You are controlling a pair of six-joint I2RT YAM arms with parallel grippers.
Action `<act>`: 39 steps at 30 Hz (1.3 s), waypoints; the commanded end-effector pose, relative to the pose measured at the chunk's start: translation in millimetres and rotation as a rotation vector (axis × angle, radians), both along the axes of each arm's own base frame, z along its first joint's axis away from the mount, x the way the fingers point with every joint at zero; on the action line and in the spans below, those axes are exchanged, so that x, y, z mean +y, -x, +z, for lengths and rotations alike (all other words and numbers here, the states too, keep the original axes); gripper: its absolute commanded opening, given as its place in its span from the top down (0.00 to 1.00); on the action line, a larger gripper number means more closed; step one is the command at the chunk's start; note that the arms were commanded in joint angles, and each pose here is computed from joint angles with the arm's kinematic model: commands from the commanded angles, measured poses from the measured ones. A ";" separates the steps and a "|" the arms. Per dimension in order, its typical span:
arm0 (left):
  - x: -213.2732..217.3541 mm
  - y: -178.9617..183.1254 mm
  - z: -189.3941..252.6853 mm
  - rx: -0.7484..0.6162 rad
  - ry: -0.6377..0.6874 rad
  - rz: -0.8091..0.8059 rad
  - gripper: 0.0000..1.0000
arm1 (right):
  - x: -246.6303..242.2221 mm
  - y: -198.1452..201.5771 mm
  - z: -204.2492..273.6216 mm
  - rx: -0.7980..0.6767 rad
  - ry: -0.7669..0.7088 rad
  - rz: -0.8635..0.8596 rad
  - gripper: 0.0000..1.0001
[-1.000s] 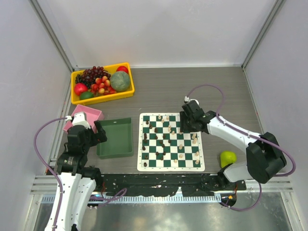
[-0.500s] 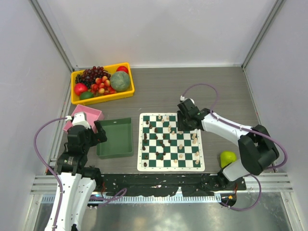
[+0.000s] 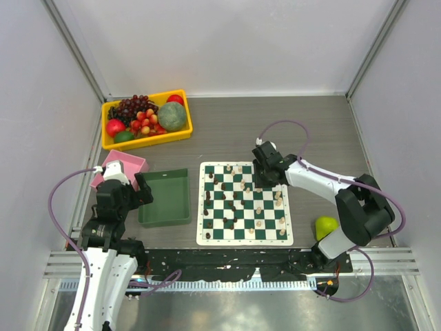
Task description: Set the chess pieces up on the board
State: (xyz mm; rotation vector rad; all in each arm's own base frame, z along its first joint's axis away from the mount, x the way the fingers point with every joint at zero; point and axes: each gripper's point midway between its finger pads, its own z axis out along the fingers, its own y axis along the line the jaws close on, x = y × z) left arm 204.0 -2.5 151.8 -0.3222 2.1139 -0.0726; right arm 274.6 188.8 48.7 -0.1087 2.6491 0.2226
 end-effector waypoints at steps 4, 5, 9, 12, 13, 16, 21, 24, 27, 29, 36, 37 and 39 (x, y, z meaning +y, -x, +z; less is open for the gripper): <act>-2.4 -7.2 13.2 -0.055 0.014 -0.005 0.01 | 8.8 -12.7 10.2 -0.037 -0.007 0.015 0.74; -2.4 -7.2 12.6 -0.054 0.016 -0.004 0.01 | 8.5 -13.4 10.7 -0.039 -0.008 0.015 0.77; -2.7 -7.0 12.0 -0.050 0.016 -0.006 0.01 | 8.5 -12.8 14.6 -0.042 -0.008 0.016 0.84; -2.2 -7.2 12.6 -0.054 0.015 -0.003 0.01 | 5.3 -16.1 24.1 -0.071 0.001 0.009 0.84; -2.2 -7.3 13.3 -0.055 0.015 -0.003 0.01 | 2.8 -16.2 26.6 -0.077 0.011 0.007 0.84; -1.8 -7.2 13.5 -0.057 0.013 -0.003 0.01 | -7.0 -21.2 41.2 -0.123 0.042 -0.015 0.84; -1.8 -7.1 13.8 -0.058 0.014 -0.003 0.01 | -25.6 -28.8 51.7 -0.161 0.051 -0.065 0.84; -1.8 -7.0 13.2 -0.057 0.013 -0.003 0.01 | -36.0 -29.5 48.0 -0.149 0.054 -0.090 0.84; -2.3 -6.9 13.5 -0.058 0.015 -0.005 0.01 | -48.9 -29.6 42.0 -0.137 0.052 -0.123 0.84; -2.7 -6.9 13.5 -0.057 0.016 -0.006 0.01 | -54.5 -29.5 38.2 -0.130 0.042 -0.138 0.84; -2.2 -7.0 14.1 -0.060 0.015 -0.003 0.01 | -64.9 -28.4 25.9 -0.108 0.042 -0.160 0.84; -1.9 -6.9 13.8 -0.060 0.015 -0.002 0.01 | -66.0 -27.1 23.0 -0.102 0.046 -0.161 0.84; -2.2 -6.7 13.2 -0.057 0.015 -0.003 0.01 | -66.8 -26.0 20.3 -0.097 0.047 -0.162 0.84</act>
